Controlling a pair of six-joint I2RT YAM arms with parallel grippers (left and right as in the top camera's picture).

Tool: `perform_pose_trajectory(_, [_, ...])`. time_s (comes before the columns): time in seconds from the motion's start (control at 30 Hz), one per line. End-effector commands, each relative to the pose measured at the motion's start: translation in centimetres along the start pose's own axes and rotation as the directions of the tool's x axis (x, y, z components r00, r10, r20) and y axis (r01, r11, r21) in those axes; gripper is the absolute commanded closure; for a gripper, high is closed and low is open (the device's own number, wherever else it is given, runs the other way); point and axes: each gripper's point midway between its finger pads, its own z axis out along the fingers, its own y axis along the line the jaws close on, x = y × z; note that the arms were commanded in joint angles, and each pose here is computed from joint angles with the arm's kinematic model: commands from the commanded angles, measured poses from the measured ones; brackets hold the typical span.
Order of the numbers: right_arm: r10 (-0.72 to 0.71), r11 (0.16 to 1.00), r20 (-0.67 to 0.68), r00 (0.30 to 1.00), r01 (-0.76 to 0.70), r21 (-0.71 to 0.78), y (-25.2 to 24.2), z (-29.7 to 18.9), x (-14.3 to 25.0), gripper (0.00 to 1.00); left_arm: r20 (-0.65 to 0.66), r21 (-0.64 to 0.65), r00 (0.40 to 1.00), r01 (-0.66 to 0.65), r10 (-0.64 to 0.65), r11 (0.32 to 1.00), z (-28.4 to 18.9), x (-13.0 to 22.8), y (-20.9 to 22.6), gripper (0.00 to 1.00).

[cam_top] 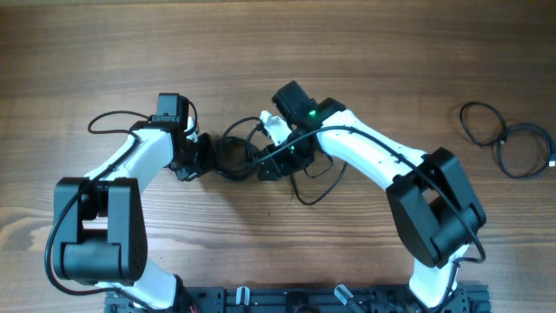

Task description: Untangle cables

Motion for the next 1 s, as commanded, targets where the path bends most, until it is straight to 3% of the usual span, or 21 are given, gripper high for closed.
perform_pose_trajectory(0.0, [-0.236, 0.968, -0.001, 0.972, 0.236, 0.089, 0.4, 1.4, 0.4, 0.43, -0.005, -0.059, 1.0, 0.015, -0.016, 0.998, 1.0, 0.5, 1.5, 0.95])
perform_pose_trajectory(0.07, [-0.312, 0.919, -0.014, 0.95, 0.305, 0.248, -1.6, 1.7, -0.2, 0.43, -0.005, -0.059, 1.0, 0.015, -0.016, 0.998, 1.0, 0.5, 1.5, 0.95])
perform_pose_trajectory(0.17, [-0.314, 0.892, -0.015, 0.949, 0.3, 0.339, -3.2, 1.2, -0.7, 0.39, -0.006, -0.059, 1.0, 0.016, -0.016, 0.998, 1.0, 0.5, 1.5, 0.95])
perform_pose_trajectory(0.23, [-0.313, 0.892, -0.016, 0.95, 0.3, 0.338, -3.3, 1.2, -0.7, 0.57, -0.005, -0.059, 1.0, 0.015, -0.016, 0.998, 1.0, 0.5, 1.5, 0.95])
perform_pose_trajectory(0.3, [-0.315, 0.891, -0.018, 0.949, 0.302, 0.338, -3.3, 1.2, -0.7, 0.64, -0.005, -0.059, 1.0, 0.015, -0.016, 0.998, 1.0, 0.5, 1.5, 0.95])
perform_pose_trajectory(0.67, [-0.453, 0.858, -0.12, 0.883, 0.469, 0.211, -2.3, 2.3, 2.0, 0.66, -0.005, -0.059, 1.0, 0.015, -0.016, 0.998, 1.0, 0.5, 1.5, 0.95])
perform_pose_trajectory(0.7, [-0.454, 0.858, -0.118, 0.883, 0.469, 0.211, -2.3, 2.3, 1.9, 0.81, -0.005, -0.059, 1.0, 0.015, -0.015, 0.998, 1.0, 0.5, 1.5, 0.95])
perform_pose_trajectory(0.73, [-0.453, 0.858, -0.117, 0.884, 0.468, 0.211, -2.3, 2.3, 1.9, 0.83, -0.005, -0.059, 1.0, 0.015, -0.016, 0.998, 1.0, 0.5, 1.5, 0.95])
perform_pose_trajectory(0.77, [-0.447, 0.861, -0.116, 0.887, 0.462, 0.212, -2.3, 2.3, 1.9, 0.8, -0.005, -0.058, 1.0, 0.015, -0.016, 0.998, 1.0, 0.4, 1.5, 0.95])
perform_pose_trajectory(0.83, [-0.457, 0.856, -0.117, 0.882, 0.472, 0.212, -2.3, 2.3, 1.9, 0.6, -0.003, -0.057, 1.0, 0.015, -0.015, 0.998, 1.0, 0.4, 1.4, 0.95])
perform_pose_trajectory(0.9, [-0.504, 0.828, -0.126, 0.854, 0.52, 0.21, -2.4, 2.3, 1.8, 0.6, -0.002, -0.057, 1.0, 0.015, -0.015, 0.998, 1.0, 0.4, 1.4, 0.95])
perform_pose_trajectory(0.97, [-0.533, 0.81, -0.136, 0.835, 0.55, 0.204, -2.5, 2.5, 1.8, 0.68, -0.003, -0.057, 1.0, 0.015, -0.015, 0.998, 1.0, 0.4, 1.4, 0.95])
